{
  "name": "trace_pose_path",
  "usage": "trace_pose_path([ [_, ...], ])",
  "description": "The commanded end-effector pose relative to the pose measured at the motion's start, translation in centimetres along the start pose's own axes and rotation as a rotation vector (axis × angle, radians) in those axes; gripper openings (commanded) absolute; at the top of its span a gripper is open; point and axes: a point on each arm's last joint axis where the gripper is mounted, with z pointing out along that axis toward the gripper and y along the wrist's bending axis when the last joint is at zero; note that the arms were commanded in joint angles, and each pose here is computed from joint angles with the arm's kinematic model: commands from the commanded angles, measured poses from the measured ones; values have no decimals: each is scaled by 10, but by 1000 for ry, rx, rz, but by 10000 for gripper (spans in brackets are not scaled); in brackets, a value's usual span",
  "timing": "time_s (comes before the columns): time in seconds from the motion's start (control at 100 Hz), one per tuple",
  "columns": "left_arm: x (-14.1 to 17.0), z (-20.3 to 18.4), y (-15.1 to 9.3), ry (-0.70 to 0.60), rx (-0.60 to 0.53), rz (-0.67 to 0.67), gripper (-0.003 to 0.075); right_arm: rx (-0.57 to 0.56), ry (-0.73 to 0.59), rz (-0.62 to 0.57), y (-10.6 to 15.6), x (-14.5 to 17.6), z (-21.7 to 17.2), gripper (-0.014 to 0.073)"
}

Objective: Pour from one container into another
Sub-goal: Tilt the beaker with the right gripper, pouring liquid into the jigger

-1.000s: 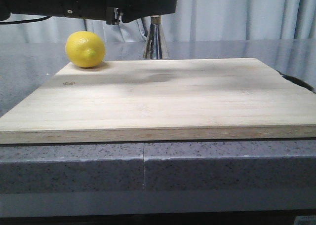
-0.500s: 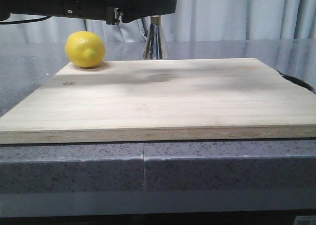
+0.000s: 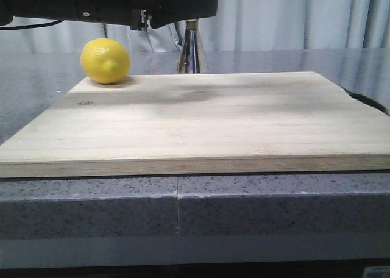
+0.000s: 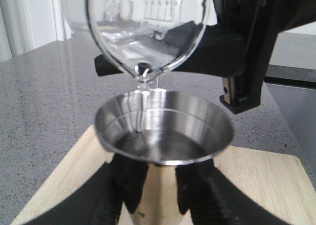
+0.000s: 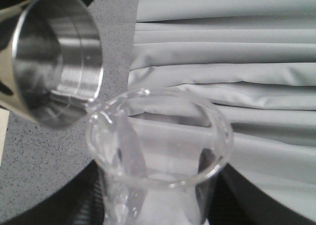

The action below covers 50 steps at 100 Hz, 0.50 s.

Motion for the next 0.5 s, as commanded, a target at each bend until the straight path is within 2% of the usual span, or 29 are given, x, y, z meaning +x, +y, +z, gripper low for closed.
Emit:
trace_pose_path([
  [0.0,-40,-3,-11,-159,50,36,259,74,14,-27,-23,2,-12,324],
  [0.49,-40,-3,-11,-159,50,36,259,74,11,-47,-23,1,-12,324],
])
